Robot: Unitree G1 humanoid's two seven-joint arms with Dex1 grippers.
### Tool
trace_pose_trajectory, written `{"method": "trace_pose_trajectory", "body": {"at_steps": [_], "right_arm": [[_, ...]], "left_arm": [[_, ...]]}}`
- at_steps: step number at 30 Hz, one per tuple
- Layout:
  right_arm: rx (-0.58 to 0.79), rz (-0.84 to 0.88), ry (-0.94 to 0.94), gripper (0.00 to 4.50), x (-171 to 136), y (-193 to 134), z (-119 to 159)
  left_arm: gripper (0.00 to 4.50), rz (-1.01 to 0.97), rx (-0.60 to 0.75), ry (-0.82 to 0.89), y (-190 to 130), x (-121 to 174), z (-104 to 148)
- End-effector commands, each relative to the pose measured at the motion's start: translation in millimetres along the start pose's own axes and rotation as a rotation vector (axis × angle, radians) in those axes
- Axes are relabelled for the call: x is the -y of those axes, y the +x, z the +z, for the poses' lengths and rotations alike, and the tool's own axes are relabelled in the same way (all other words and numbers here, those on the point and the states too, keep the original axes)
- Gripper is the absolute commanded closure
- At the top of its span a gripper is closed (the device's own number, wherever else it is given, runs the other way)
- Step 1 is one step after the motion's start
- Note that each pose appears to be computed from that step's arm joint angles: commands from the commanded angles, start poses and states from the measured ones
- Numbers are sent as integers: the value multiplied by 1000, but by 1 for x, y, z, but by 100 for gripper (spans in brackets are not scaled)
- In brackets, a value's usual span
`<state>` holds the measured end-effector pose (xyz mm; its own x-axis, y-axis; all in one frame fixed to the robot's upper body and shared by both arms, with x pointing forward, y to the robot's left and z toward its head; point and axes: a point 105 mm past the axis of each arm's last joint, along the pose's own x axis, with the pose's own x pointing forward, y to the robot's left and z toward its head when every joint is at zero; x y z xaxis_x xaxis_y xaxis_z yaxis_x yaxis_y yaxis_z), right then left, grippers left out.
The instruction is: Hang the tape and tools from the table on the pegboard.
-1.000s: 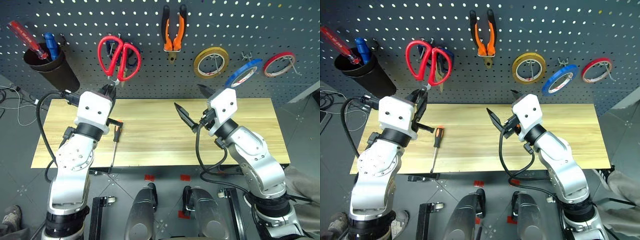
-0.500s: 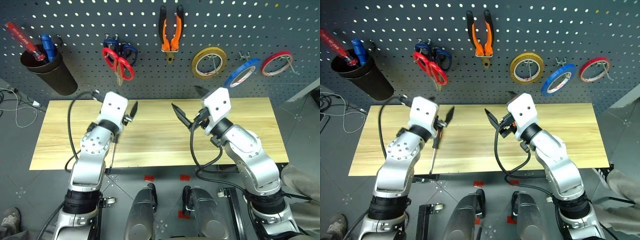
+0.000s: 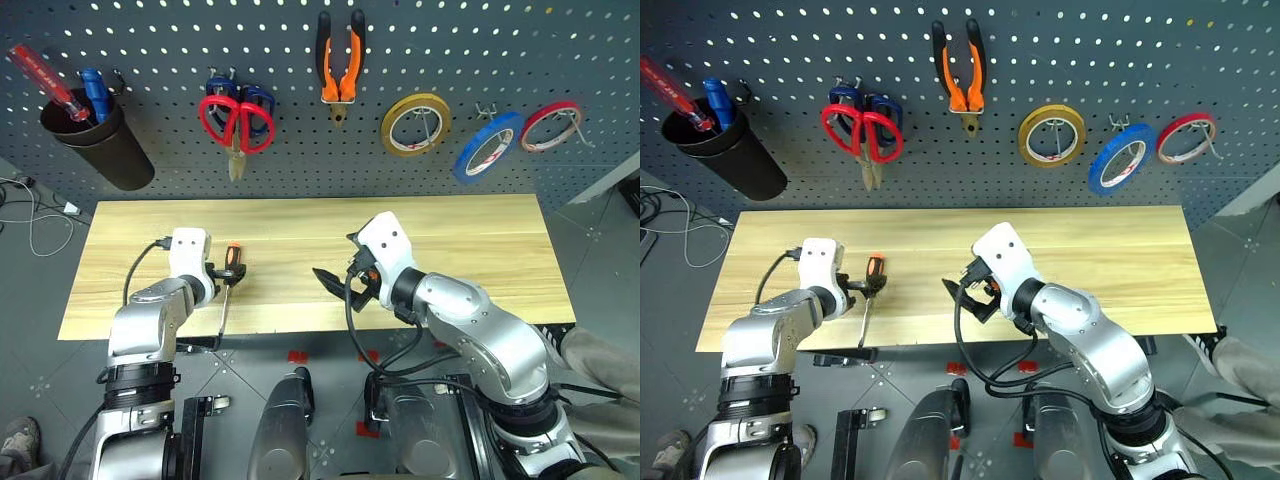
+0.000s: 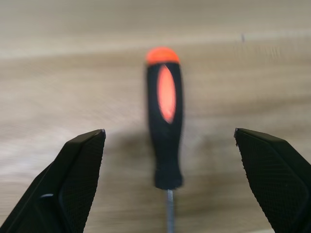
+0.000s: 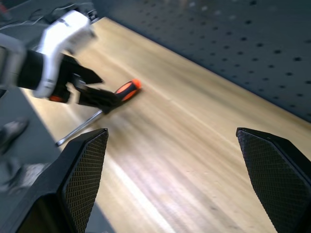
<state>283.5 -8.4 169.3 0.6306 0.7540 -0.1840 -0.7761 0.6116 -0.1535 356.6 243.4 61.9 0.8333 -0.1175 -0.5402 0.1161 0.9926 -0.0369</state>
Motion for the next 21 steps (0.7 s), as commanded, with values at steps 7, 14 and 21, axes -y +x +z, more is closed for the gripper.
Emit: {"method": "trace_pose_trajectory", "body": {"at_steps": [7, 14, 21], "right_arm": [[-1, 249, -152, 0, -35, -1, 13], [2, 222, -196, 0, -27, -2, 12], [97, 210, -253, 0, -23, -11, 22]], "left_arm": [[122, -13, -88, 28, 11, -2, -7], [349, -9, 65, 79, -5, -3, 19], [379, 80, 469, 224, -60, -2, 52]]}}
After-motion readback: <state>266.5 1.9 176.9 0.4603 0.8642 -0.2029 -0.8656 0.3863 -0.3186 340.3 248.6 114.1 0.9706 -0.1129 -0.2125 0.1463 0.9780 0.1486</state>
